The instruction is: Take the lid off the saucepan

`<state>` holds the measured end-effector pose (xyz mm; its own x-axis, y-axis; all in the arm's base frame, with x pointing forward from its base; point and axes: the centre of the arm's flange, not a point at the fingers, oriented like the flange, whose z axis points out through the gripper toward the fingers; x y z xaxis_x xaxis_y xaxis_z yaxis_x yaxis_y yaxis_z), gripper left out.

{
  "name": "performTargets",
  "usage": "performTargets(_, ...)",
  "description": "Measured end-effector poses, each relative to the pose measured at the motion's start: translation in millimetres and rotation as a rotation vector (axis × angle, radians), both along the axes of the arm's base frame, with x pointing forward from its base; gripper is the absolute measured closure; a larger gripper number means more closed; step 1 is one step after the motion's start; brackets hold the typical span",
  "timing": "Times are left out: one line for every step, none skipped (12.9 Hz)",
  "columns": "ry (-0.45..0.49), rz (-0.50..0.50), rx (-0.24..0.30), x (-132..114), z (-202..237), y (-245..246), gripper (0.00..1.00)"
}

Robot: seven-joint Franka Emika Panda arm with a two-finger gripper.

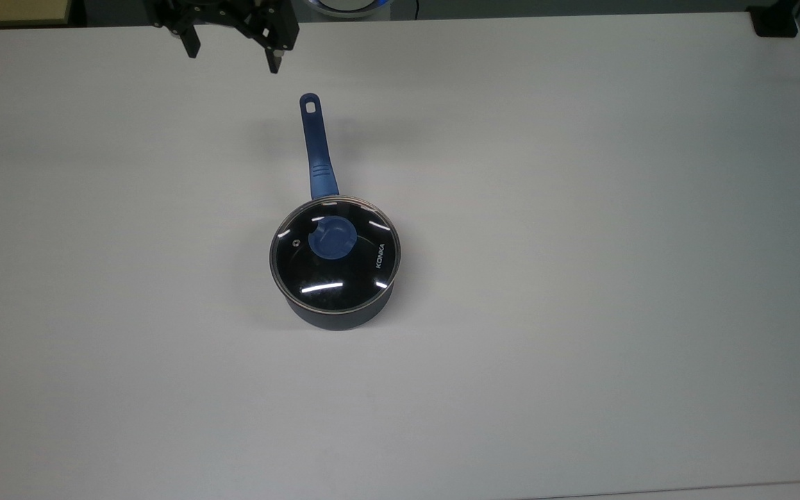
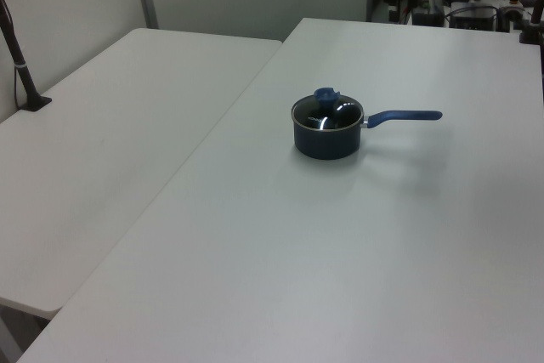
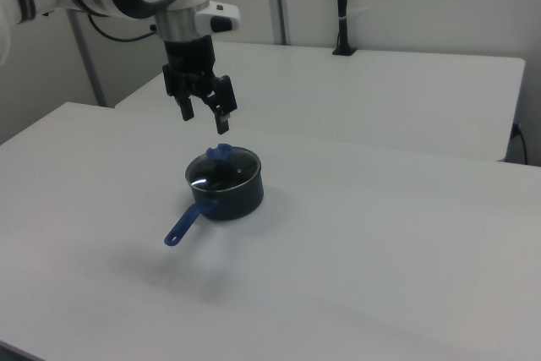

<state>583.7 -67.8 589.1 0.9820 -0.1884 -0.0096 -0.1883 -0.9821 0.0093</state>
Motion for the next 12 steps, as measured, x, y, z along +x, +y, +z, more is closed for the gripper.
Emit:
performTargets(-0.002,-0.004,0.0,0.9,-1.1,-2.3,0.0)
performTargets(-0.007,-0.007,-0.001,2.7,-2.8,-4.6,0.0)
performTargets(-0.018,-0.012,-0.003,5.3,-4.5,-7.6,0.0)
performTargets(-0.034,-0.018,-0.005,8.9,-6.4,-12.0,0.0)
performTargets(-0.038,-0.022,-0.006,10.2,-7.6,-14.3,0.0)
performTargets(-0.037,-0.024,-0.006,11.4,-10.1,-15.9,0.0)
performTargets(-0.032,-0.024,-0.004,12.9,-13.5,-15.9,0.0)
performTargets(-0.029,-0.024,-0.003,14.0,-15.9,-16.0,0.0)
performTargets(-0.041,-0.026,-0.003,17.3,-18.0,-16.2,0.0)
performTargets(-0.062,-0.041,-0.001,20.8,-18.1,-16.1,0.0)
performTargets(-0.086,-0.065,0.002,25.5,-19.3,-14.7,0.0)
performTargets(-0.099,-0.093,0.005,30.7,-23.7,-11.9,0.0)
